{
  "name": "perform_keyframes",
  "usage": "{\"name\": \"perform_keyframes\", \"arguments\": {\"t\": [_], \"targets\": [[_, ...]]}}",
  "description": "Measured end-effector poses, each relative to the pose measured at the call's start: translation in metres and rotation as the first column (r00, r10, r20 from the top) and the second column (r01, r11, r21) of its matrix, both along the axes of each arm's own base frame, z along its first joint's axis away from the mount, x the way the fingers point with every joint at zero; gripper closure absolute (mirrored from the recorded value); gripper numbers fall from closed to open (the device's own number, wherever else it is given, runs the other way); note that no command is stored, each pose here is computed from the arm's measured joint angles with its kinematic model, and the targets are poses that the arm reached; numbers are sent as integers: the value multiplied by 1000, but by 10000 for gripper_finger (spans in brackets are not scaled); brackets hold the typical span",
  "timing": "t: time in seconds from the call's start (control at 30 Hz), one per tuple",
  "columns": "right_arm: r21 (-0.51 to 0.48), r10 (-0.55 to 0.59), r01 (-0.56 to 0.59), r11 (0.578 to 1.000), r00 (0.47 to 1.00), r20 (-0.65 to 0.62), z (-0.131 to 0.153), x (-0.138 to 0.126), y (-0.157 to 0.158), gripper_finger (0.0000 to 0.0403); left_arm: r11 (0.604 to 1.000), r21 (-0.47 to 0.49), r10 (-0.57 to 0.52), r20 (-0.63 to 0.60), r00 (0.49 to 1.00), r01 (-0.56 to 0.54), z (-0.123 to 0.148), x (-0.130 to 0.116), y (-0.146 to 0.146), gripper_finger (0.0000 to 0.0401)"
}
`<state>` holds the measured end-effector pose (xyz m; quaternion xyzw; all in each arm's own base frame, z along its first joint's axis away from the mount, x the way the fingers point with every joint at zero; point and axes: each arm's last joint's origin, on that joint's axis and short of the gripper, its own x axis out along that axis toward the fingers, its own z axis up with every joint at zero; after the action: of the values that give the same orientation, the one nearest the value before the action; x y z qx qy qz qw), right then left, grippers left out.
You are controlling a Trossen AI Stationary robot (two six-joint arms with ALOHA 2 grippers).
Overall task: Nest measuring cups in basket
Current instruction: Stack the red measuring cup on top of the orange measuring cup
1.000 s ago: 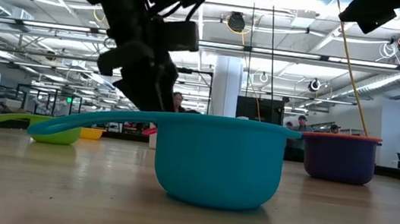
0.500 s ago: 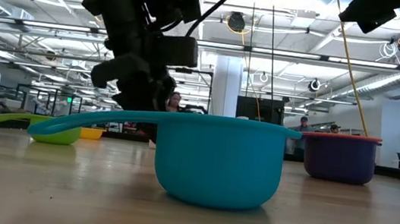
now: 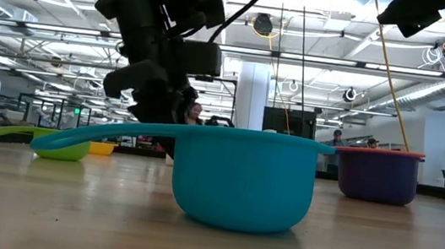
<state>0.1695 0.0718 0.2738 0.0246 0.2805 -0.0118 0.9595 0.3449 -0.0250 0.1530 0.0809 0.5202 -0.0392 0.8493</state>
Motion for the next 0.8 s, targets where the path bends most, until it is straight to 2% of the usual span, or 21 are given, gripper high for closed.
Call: {"name": "perform_keyframes", "arguments": {"t": [0.1, 0.2, 0.5, 0.7, 0.8], "targets": [[-2, 1, -1, 1000, 1000, 0, 0, 0, 0, 348, 1000, 21, -10, 7, 1000, 10, 13, 6, 0, 262], [-6, 3, -3, 1000, 1000, 0, 0, 0, 0, 348, 999, 44, -27, 17, 999, 27, 37, 17, 0, 262], [13, 1, -2, 1000, 999, 45, 7, -6, -3, 348, 987, 110, -132, 181, 974, 114, 103, 44, -3, 256], [8, -84, 84, 996, 979, 186, 25, -20, -13, 348, 981, 123, -176, 267, 948, 148, 116, 58, 1, 263], [-7, -80, 84, 996, 961, 266, 35, -26, -17, 348, 980, 128, -187, 301, 935, 155, 120, 64, 3, 251]]}}
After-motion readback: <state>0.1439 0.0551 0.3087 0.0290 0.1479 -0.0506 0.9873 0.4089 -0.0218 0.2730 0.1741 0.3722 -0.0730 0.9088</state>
